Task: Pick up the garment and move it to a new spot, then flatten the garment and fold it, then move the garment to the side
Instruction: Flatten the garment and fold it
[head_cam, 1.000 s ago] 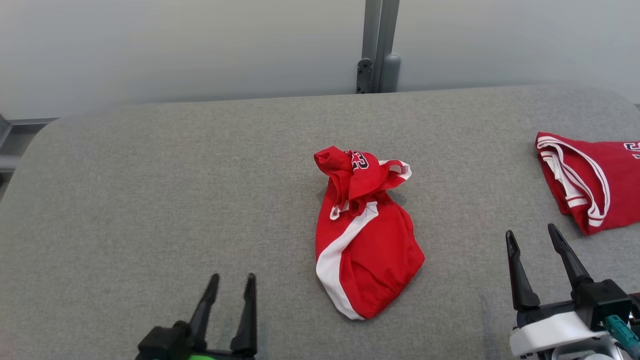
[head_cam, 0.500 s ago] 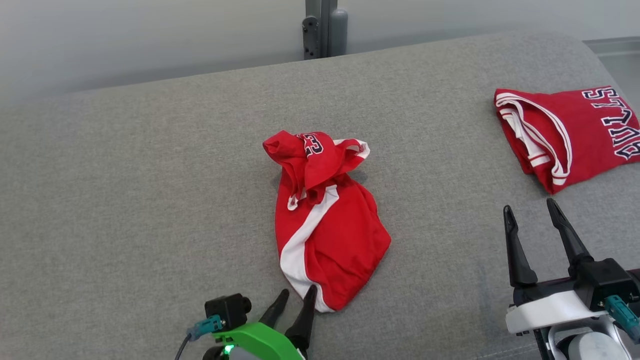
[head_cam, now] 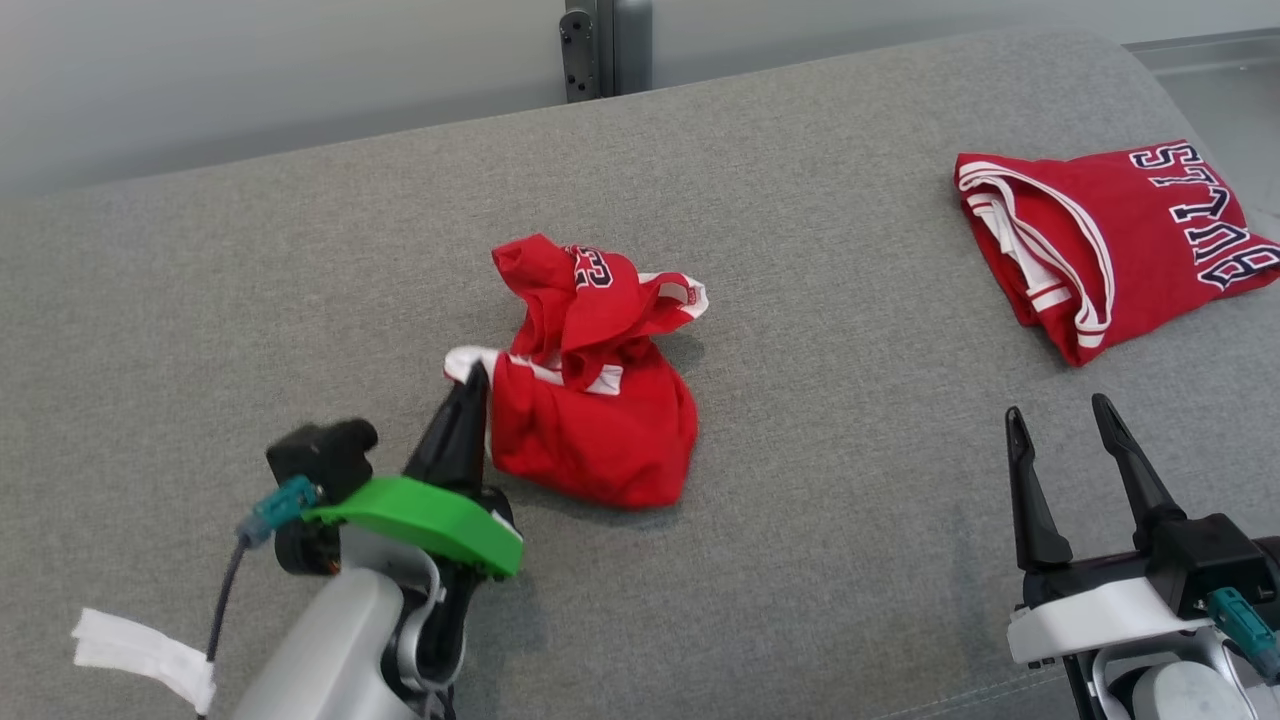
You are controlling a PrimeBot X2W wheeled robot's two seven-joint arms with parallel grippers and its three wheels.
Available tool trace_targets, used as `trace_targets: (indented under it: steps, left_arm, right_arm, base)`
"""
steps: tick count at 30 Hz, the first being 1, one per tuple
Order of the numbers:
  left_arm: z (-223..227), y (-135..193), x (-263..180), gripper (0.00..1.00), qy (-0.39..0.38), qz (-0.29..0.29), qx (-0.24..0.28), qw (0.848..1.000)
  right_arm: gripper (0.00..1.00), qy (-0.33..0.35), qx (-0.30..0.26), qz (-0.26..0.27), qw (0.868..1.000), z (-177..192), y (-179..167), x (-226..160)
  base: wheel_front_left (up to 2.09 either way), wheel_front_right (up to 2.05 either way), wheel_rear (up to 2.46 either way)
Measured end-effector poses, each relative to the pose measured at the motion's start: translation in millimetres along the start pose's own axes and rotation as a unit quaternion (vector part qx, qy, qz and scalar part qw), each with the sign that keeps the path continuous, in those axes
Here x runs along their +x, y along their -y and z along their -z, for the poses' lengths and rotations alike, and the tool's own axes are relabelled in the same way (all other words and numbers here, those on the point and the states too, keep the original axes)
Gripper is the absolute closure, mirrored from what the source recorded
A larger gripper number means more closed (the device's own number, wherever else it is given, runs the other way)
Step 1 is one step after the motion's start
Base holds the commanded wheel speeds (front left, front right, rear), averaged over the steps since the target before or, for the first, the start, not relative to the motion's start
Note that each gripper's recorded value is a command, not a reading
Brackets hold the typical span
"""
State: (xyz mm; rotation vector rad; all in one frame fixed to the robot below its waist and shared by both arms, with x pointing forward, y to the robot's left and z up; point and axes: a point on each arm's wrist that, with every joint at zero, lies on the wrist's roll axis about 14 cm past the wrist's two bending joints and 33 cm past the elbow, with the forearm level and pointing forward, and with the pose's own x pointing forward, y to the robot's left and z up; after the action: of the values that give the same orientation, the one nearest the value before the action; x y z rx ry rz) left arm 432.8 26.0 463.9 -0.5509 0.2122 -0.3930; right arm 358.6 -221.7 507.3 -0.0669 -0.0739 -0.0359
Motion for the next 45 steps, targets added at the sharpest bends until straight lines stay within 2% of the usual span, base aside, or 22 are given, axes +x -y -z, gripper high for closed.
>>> trace_targets:
  steps: [4, 7, 13, 17, 20, 25, 28, 31, 32, 33, 35, 37, 41, 43, 45]
  left_arm:
    - [-59.1, 10.0, 18.2, 1.00, 0.052, 0.024, 0.069, 0.996]
    - [-85.6, 19.6, 29.2, 1.00, 0.066, 0.042, 0.117, 0.990]
    - [-93.9, 64.5, 48.1, 1.00, 0.055, 0.109, 0.205, 0.971]
    - [-53.0, 94.7, 46.2, 1.00, 0.000, 0.163, 0.244, 0.956]
    - [-3.4, 109.6, 32.2, 1.00, -0.059, 0.196, 0.233, 0.951]
    - [84.3, 112.0, -6.8, 1.00, -0.166, 0.222, 0.207, 0.938]
    - [120.7, 110.7, -32.2, 1.00, -0.210, 0.234, 0.198, 0.928]
    - [141.1, 100.7, -49.9, 1.00, -0.234, 0.226, 0.189, 0.927]
    - [143.1, 97.8, -52.1, 0.53, -0.234, 0.221, 0.185, 0.929]
    - [143.8, 95.3, -53.7, 0.00, -0.231, 0.215, 0.180, 0.932]
    - [142.8, 93.0, -55.5, 0.00, -0.226, 0.208, 0.168, 0.937]
    - [140.9, 95.9, -59.8, 0.00, -0.227, 0.203, 0.134, 0.943]
    - [115.5, 121.3, -65.7, 0.00, -0.204, 0.218, 0.053, 0.953]
    - [85.8, 115.9, -54.9, 0.00, -0.167, 0.198, 0.042, 0.965]
    - [63.7, 96.2, -47.6, 0.00, -0.146, 0.164, 0.062, 0.974]
  right_arm:
    - [0.00, 0.004, 0.005, -0.007, 1.000, -1.8, -5.1, 2.4]
    - [0.00, 0.006, 0.007, -0.010, 1.000, -2.8, -7.4, 4.0]
    - [0.00, 0.009, 0.007, -0.008, 1.000, -4.8, -6.2, 5.1]
    - [0.00, 0.005, 0.007, 0.000, 1.000, -3.0, -2.0, 3.0]
    - [0.00, 0.000, 0.009, 0.006, 1.000, 0.3, 1.0, 2.1]
    - [0.00, -0.013, 0.011, 0.007, 1.000, 9.4, 0.6, 4.0]
    - [0.00, -0.018, 0.012, 0.003, 1.000, 13.0, -2.2, 7.0]
    - [0.00, -0.020, 0.011, -0.003, 1.000, 15.3, -5.5, 10.4]
    - [0.00, -0.021, 0.010, -0.006, 1.000, 16.2, -6.2, 11.5]
    - [0.00, -0.022, 0.009, -0.008, 1.000, 16.9, -7.3, 12.8]
    - [0.00, -0.021, 0.009, -0.014, 1.000, 17.5, -10.5, 15.2]
    - [0.00, -0.020, 0.009, -0.022, 1.000, 17.3, -14.6, 16.8]
    - [0.00, -0.019, 0.009, -0.030, 0.999, 16.3, -18.8, 16.9]
    - [0.00, -0.017, 0.007, -0.032, 0.999, 15.1, -18.8, 18.1]
    - [0.00, -0.015, 0.008, -0.037, 0.999, 14.6, -21.8, 19.6]
  base:
    - [0.00, 0.00, 0.00]
    - [0.00, 0.00, 0.00]
    - [0.00, 0.00, 0.00]
    - [0.00, 0.00, 0.00]
    - [0.00, 0.00, 0.00]
    - [0.00, 0.00, 0.00]
    - [0.00, 0.00, 0.00]
    - [0.00, 0.00, 0.00]
    - [0.00, 0.00, 0.00]
    - [0.00, 0.00, 0.00]
    - [0.00, 0.00, 0.00]
    - [0.00, 0.00, 0.00]
    - [0.00, 0.00, 0.00]
    - [0.00, 0.00, 0.00]
    - [0.00, 0.00, 0.00]
